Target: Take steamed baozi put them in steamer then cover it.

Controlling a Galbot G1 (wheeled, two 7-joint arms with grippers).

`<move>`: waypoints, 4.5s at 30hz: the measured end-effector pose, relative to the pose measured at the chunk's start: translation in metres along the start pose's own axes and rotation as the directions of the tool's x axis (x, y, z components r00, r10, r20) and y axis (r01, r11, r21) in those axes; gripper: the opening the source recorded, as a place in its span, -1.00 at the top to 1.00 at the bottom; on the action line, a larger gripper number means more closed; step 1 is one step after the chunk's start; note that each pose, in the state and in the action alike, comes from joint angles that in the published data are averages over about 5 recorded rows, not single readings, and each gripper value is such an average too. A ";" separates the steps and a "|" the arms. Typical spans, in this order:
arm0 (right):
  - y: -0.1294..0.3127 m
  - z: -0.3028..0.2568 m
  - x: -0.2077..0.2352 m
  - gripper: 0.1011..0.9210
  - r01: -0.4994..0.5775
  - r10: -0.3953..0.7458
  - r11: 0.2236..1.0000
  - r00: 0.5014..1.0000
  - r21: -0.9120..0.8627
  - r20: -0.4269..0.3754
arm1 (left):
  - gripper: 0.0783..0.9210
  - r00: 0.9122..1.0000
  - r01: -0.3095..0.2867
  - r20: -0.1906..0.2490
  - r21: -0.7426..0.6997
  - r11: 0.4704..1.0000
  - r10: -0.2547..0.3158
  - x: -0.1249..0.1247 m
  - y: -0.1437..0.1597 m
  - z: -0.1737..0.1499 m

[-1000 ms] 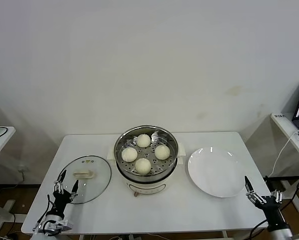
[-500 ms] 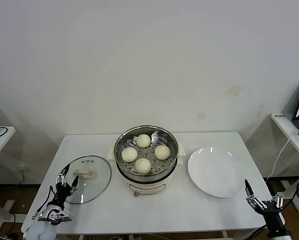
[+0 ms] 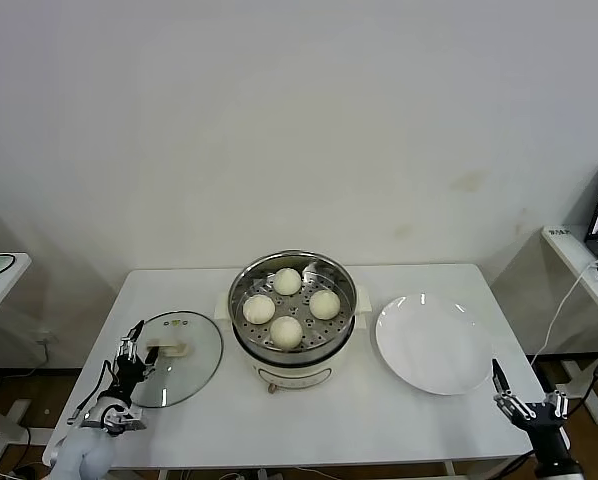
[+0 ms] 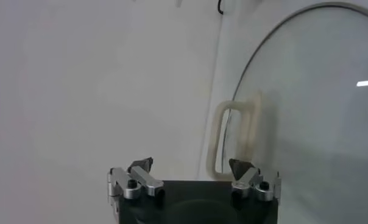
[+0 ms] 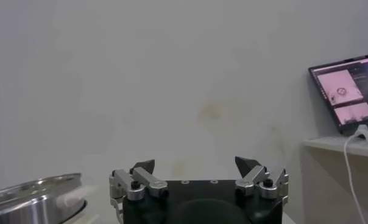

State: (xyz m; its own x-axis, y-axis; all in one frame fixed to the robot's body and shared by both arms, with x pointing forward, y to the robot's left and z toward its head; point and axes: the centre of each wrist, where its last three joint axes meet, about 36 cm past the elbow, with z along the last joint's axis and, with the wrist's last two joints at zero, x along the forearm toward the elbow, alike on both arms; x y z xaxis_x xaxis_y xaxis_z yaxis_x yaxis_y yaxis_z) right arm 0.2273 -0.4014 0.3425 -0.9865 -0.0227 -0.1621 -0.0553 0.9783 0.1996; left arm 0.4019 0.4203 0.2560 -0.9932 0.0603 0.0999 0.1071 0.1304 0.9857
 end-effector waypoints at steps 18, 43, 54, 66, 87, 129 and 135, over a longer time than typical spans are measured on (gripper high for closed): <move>0.001 0.002 0.000 -0.76 -0.007 0.007 1.000 1.000 -0.011 0.010 | -0.18 1.000 -0.023 0.013 -0.030 0.999 0.024 -0.022 -0.005 -0.011; 0.007 0.002 0.001 -0.76 0.008 -0.007 1.000 1.000 -0.022 0.016 | 0.83 0.999 -0.043 0.015 -0.046 0.998 0.044 -0.026 -0.002 -0.013; 0.009 -0.002 -0.003 -0.76 0.009 -0.009 1.000 1.000 -0.021 0.029 | 0.85 1.000 0.001 -0.003 -0.066 0.998 -0.001 -0.018 0.006 -0.012; 0.017 -0.007 -0.009 -0.76 0.016 -0.016 1.000 0.999 -0.004 0.050 | 0.85 0.992 0.095 -0.073 -0.096 0.991 -0.102 0.001 0.046 -0.009; 0.042 0.002 -0.015 -0.76 0.002 -0.006 0.998 0.999 0.062 0.050 | 0.85 0.961 0.243 -0.123 -0.058 0.968 -0.248 0.006 0.174 -0.054; 0.088 0.058 -0.025 -0.76 -0.051 0.062 0.976 0.997 0.214 -0.046 | 0.86 0.989 0.145 -0.018 -0.002 0.989 -0.145 -0.026 0.165 -0.285; 0.068 0.041 -0.019 -0.76 -0.037 0.081 0.955 0.987 0.294 -0.142 | 0.86 0.991 0.130 0.004 -0.008 0.991 -0.130 -0.024 0.158 -0.307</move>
State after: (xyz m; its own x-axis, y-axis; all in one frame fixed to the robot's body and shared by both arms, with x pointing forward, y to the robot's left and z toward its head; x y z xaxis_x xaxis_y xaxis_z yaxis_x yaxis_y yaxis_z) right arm 0.2485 -0.3258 0.3200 -0.9996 0.0282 -0.0069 0.0287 0.9958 -0.0871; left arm 0.4288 0.1360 0.4515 -0.9984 0.0472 -0.0297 -0.0234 0.1295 0.9913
